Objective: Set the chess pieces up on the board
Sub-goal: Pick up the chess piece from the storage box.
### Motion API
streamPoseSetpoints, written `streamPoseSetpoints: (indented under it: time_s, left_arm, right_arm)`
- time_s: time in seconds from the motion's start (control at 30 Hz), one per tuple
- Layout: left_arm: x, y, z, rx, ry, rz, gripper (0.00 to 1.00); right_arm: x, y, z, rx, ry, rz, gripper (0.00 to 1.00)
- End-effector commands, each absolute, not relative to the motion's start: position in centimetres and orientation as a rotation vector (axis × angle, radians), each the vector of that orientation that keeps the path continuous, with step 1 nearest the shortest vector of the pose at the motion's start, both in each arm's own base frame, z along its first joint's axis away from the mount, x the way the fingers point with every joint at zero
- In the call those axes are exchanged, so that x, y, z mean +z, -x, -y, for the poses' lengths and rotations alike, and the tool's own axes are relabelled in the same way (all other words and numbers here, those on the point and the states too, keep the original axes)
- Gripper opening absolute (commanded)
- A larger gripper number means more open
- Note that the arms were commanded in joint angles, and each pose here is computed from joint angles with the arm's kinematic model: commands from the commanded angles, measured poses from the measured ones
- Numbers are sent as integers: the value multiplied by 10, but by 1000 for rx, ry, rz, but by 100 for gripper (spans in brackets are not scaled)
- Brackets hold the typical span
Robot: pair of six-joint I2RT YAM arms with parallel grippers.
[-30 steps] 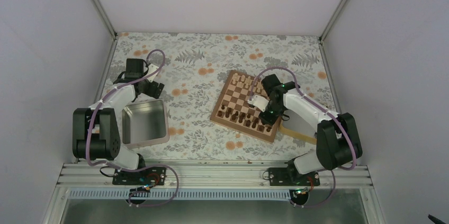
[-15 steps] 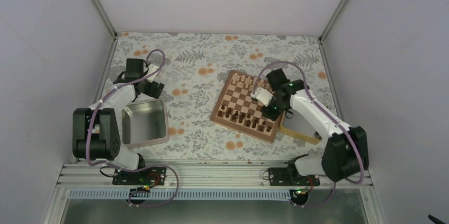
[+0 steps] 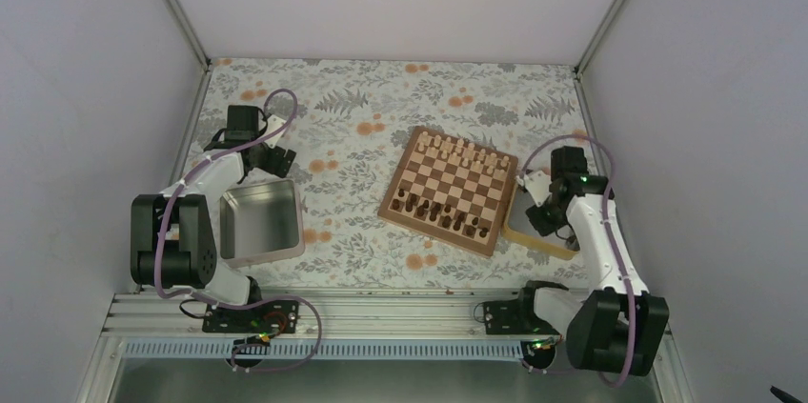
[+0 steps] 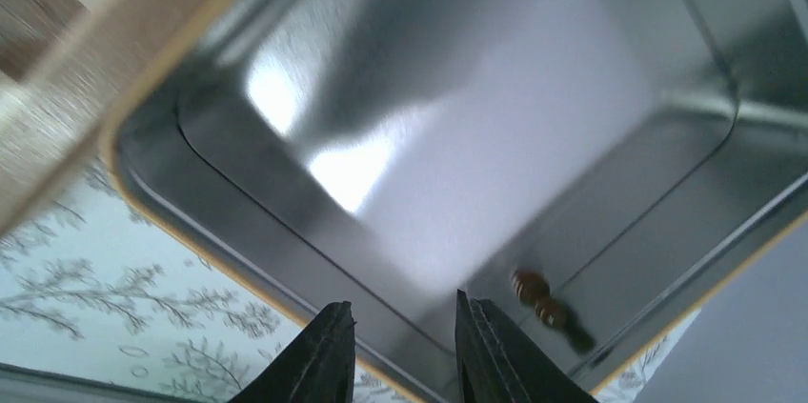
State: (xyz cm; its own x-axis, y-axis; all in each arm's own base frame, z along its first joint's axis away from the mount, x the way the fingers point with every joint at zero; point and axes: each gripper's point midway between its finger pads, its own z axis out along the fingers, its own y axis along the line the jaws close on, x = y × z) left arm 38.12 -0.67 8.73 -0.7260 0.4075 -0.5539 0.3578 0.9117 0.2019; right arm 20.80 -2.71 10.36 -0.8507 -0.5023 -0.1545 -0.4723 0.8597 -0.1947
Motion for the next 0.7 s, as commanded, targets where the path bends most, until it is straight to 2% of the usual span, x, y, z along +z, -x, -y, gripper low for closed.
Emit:
streamPoseSetpoints:
  time_s: [0.0,0.4,0.67]
  left_arm:
    - [93,-385,10,103,-556,-2440,100]
    - [86,-384,8,123,-554,-2459,100]
    - [86,-384,9,123,-556,-2456,100]
  right_arm:
    - [92,-194,56,-377,719,-2874,30]
    - [65,-184,109,-514,586,-2962,29]
    - [57,-188,120,-506,574,-2978,29]
